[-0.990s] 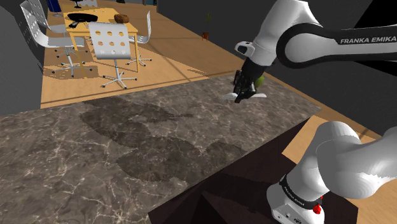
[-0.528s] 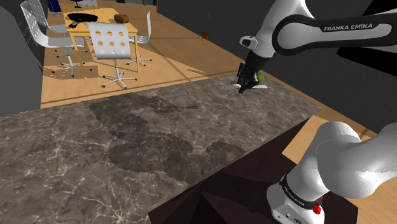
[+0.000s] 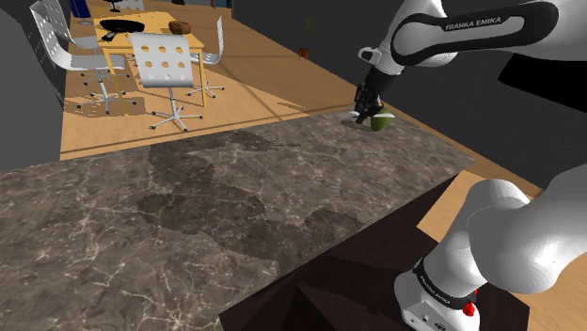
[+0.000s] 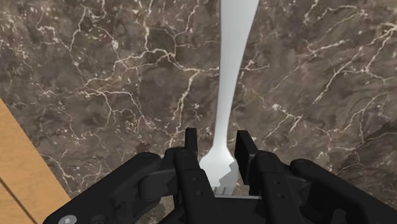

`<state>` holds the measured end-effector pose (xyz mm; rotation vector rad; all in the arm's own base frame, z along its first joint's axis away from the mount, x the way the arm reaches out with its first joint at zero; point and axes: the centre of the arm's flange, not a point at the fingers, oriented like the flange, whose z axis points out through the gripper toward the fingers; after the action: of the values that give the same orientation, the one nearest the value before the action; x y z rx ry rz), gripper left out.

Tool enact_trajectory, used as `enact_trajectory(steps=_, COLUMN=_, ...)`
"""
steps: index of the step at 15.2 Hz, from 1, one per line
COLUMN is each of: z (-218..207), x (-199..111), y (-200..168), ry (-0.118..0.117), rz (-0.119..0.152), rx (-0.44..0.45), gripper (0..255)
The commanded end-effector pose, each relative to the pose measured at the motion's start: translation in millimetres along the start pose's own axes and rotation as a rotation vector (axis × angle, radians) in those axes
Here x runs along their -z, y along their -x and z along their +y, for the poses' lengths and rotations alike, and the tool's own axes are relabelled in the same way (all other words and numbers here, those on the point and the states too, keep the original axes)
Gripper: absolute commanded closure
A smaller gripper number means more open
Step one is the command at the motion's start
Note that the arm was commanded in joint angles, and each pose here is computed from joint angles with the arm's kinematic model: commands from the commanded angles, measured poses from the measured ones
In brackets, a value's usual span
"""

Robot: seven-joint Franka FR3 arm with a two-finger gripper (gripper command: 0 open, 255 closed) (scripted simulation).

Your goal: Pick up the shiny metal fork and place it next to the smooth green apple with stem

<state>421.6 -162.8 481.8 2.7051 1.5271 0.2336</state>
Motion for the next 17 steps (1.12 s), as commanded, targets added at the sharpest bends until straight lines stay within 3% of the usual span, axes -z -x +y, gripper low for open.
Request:
enact_trajectory(steps=1, z=23.8, x=1.4, y=16.1, ry=0.001, rz=-0.001, rx=0.002, gripper=255)
enact_trajectory(steps=15, z=180.4, x=-1.0, y=118.2, ry=0.001, rz=-0.001, rx=0.002, gripper=255)
enact_trajectory(steps=17, z=179.4, x=-11.4, y=119.4, ry=0.001, rz=-0.001, rx=0.002, gripper=255)
